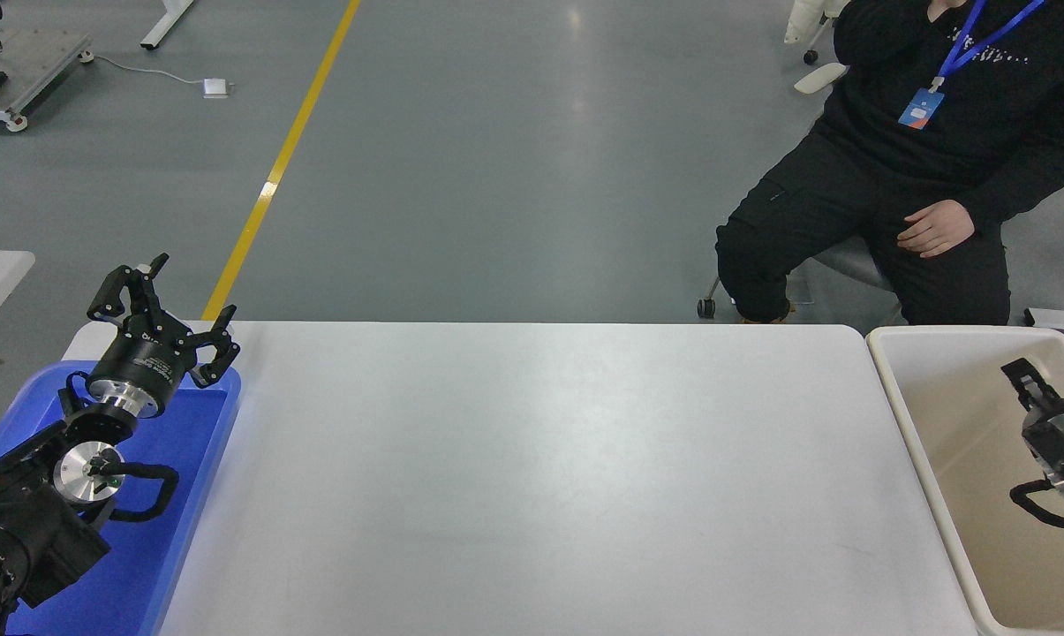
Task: Clean the table surface
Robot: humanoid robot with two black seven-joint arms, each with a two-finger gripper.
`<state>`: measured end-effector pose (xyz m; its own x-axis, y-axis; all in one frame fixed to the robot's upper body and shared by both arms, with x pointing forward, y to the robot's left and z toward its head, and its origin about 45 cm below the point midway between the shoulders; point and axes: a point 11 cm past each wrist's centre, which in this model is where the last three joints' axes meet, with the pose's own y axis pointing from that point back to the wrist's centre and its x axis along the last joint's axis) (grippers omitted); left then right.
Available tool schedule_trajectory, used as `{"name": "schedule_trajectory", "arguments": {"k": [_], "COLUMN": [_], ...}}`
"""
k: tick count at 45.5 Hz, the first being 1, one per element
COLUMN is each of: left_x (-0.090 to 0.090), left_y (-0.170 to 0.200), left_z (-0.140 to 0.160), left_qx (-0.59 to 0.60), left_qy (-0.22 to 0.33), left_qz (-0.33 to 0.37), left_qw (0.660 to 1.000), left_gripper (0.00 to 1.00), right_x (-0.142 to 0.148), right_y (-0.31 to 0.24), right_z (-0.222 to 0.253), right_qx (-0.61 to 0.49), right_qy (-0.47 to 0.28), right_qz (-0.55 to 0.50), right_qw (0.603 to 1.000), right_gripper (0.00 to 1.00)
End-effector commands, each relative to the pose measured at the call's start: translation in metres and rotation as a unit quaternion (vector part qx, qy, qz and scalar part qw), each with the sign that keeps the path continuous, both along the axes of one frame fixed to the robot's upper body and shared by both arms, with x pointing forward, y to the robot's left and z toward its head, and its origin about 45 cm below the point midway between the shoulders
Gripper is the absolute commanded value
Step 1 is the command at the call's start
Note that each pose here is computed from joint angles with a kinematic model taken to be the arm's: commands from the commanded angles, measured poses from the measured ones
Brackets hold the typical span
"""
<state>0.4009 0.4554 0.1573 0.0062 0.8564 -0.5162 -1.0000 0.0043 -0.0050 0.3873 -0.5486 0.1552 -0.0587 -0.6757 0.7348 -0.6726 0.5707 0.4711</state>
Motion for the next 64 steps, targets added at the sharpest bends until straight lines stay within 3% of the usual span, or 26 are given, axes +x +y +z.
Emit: {"name": "schedule_trajectory", "arguments": {"k": [1, 6, 12, 30, 39, 46, 54, 64], "left_x": [-0.001, 0.000, 0.000, 0.000, 0.000, 0.000, 0.000, 0.000], "left_y": [0.000, 0.000, 0.000, 0.000, 0.000, 0.000, 0.000, 0.000], "left_z": [-0.001, 0.000, 0.000, 0.000, 0.000, 0.000, 0.000, 0.000], "left_qx": [0.000, 0.000, 0.000, 0.000, 0.000, 0.000, 0.000, 0.000], "left_qy": [0.001, 0.000, 0.000, 0.000, 0.000, 0.000, 0.000, 0.000], "left_qz": [0.000, 0.000, 0.000, 0.000, 0.000, 0.000, 0.000, 0.000], "left_qw": [1.000, 1.000, 1.000, 1.000, 1.000, 1.000, 1.000, 1.000], "left_gripper": [1.00, 1.00, 1.00, 1.00, 1.00, 1.00, 1.00, 1.00], "right_x": [0.030, 0.045, 0.052, 0.071, 0.061, 0.050, 0.046, 0.041], "right_y": [0.005, 0.029, 0.069, 0.204, 0.245, 0.280, 0.299, 0.305], "right_z": [0.066, 0.089, 0.093, 0.054, 0.020, 0.004, -0.009, -0.022], "right_qx": [0.118, 0.213, 0.288, 0.483, 0.555, 0.616, 0.620, 0.555], "right_qy": [-0.131, -0.208, -0.240, -0.263, -0.253, -0.259, -0.273, -0.296], "right_qz": [-0.007, -0.001, 0.030, 0.047, 0.015, 0.049, 0.069, 0.113], "right_qw": [0.984, 0.955, 0.927, 0.834, 0.792, 0.743, 0.732, 0.769], "right_gripper": [1.00, 1.00, 1.00, 1.00, 1.00, 1.00, 1.00, 1.00]}}
